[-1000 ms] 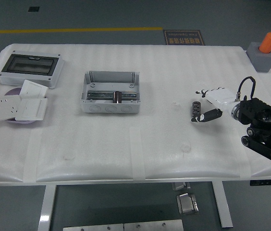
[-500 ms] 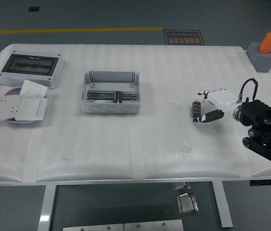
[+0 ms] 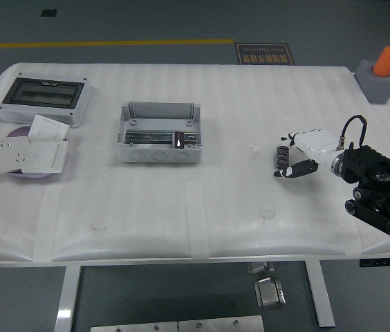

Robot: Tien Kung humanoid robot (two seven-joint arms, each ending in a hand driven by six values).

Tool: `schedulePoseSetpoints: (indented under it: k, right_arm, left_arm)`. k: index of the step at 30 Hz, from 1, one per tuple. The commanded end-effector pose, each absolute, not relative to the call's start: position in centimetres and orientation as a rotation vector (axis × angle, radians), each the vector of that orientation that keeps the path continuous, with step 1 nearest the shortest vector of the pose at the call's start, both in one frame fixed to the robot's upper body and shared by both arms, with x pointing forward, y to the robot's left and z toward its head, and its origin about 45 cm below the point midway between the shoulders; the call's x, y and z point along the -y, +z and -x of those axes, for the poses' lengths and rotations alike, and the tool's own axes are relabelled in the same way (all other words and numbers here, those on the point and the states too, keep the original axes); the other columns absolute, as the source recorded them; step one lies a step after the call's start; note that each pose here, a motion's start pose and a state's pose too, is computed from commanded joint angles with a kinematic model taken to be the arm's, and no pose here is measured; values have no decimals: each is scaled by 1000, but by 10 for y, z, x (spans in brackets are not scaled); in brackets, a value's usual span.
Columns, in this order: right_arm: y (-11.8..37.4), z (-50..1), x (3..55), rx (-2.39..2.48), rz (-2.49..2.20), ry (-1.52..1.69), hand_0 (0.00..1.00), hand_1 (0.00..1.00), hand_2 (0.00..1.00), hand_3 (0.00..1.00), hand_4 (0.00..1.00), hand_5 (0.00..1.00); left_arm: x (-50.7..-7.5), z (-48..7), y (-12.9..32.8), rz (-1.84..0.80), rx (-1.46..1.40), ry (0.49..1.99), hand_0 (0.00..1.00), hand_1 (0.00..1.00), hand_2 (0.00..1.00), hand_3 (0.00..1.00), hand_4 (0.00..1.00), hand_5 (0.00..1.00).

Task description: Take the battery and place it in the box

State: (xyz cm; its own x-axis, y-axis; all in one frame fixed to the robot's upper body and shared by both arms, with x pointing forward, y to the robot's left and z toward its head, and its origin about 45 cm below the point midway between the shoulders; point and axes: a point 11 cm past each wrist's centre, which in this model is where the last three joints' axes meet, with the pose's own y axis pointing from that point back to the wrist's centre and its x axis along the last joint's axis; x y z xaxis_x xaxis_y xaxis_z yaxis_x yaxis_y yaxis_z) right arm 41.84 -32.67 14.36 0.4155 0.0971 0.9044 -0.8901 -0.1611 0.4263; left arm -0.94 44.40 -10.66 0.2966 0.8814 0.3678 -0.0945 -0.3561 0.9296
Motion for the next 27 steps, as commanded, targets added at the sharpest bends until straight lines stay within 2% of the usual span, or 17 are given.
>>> schedulePoseSetpoints:
  k: [16,27]
  right_arm:
    - [143,-418,324,753,-1466,1055,771,704,737,757,845,550]
    - [139,-415,323,750,-1473,1062,734,693,713,723,801,529]
  left_arm:
    - [-444,7,-106,-1573,-731,1250,593,617,467,615,513,422]
    - [-445,5,-106,-1569,-713,1252,593,618,467,615,518,430]
